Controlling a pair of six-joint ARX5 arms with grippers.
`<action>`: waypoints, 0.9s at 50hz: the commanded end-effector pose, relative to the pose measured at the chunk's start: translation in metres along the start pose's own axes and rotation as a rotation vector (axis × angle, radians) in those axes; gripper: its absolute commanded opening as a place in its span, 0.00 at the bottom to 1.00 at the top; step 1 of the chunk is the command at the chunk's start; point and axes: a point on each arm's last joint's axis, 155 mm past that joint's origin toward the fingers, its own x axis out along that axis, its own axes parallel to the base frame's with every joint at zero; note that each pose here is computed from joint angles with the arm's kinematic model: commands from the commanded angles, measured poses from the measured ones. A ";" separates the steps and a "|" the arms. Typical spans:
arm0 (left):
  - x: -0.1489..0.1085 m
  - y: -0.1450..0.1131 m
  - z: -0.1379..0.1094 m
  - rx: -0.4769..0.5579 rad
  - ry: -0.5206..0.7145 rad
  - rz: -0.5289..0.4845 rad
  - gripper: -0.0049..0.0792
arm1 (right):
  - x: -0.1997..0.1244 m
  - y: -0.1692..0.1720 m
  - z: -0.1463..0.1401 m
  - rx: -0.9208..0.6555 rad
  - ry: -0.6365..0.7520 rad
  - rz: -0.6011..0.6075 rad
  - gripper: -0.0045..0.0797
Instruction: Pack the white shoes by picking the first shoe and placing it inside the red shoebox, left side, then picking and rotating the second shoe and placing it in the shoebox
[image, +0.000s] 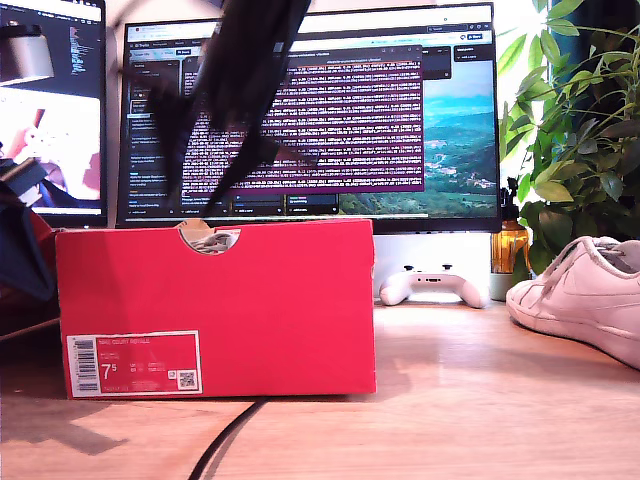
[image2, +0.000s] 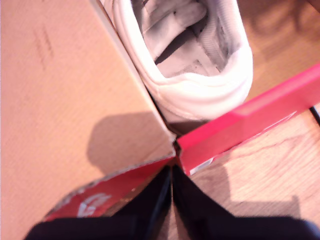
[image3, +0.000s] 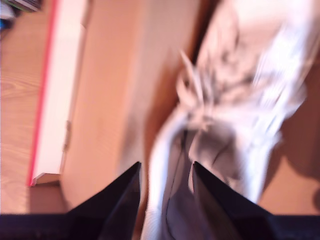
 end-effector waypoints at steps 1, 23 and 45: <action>0.001 -0.002 0.001 0.002 -0.004 -0.005 0.04 | -0.020 -0.010 0.013 0.010 -0.010 -0.016 0.40; 0.001 -0.002 0.001 0.002 -0.004 -0.005 0.04 | -0.060 -0.145 0.022 0.376 -0.004 -0.443 0.40; 0.001 -0.002 0.001 0.002 -0.004 -0.005 0.04 | -0.090 -0.220 0.031 0.692 -0.104 -0.631 0.54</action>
